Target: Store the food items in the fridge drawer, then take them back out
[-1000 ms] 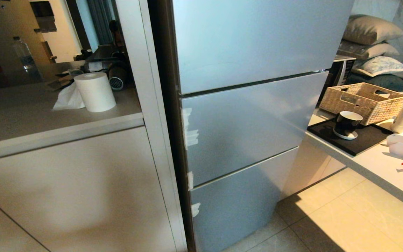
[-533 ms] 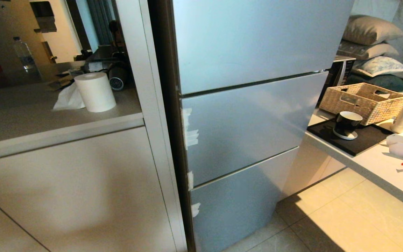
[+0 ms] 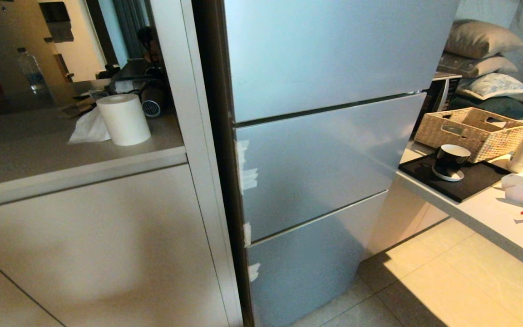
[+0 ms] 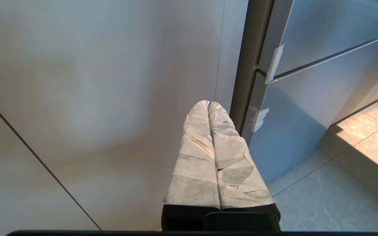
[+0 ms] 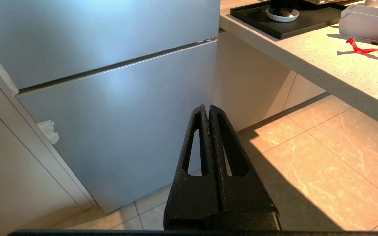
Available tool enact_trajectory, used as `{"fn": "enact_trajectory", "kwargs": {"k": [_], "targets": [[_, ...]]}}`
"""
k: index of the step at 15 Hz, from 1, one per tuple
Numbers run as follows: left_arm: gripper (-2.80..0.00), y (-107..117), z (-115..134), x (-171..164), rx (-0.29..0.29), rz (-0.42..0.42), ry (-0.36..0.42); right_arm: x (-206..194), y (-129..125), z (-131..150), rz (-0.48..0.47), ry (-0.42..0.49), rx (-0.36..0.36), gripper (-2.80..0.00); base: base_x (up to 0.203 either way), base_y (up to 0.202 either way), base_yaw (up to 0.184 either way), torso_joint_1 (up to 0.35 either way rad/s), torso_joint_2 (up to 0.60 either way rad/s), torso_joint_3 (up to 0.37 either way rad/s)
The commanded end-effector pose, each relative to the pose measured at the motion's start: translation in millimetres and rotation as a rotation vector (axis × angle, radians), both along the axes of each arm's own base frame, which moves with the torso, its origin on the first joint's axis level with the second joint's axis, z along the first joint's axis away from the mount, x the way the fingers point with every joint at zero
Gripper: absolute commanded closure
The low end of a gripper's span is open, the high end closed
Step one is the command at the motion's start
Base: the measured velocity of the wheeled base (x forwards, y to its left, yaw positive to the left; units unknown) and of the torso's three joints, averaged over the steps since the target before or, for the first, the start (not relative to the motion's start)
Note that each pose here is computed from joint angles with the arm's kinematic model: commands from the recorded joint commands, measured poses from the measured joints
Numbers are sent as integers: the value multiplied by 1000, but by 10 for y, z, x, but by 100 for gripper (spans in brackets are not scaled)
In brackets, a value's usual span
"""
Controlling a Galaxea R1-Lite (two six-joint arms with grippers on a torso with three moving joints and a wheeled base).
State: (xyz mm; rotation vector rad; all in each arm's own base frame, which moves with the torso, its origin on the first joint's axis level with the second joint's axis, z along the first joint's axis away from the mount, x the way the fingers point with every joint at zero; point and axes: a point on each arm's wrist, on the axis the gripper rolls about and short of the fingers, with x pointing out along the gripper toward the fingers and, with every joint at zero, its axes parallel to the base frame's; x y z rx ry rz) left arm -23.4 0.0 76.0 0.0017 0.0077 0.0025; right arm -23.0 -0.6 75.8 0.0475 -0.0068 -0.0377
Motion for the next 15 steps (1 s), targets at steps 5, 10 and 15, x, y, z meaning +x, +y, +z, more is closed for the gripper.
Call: {"fn": "enact_trajectory", "kwargs": {"k": [5,10,15], "targets": [[0,0,0,0,0,1,0,1,0,4,-2,2,-6,0,0,0,0,0,0,0],[0,0,0,0,0,1,0,2,0,0,-2,3,-4,0,0,0,0,0,0,0],[0,0,0,0,0,1,0,2,0,0,-2,3,-1,0,0,0,0,0,0,0]]}}
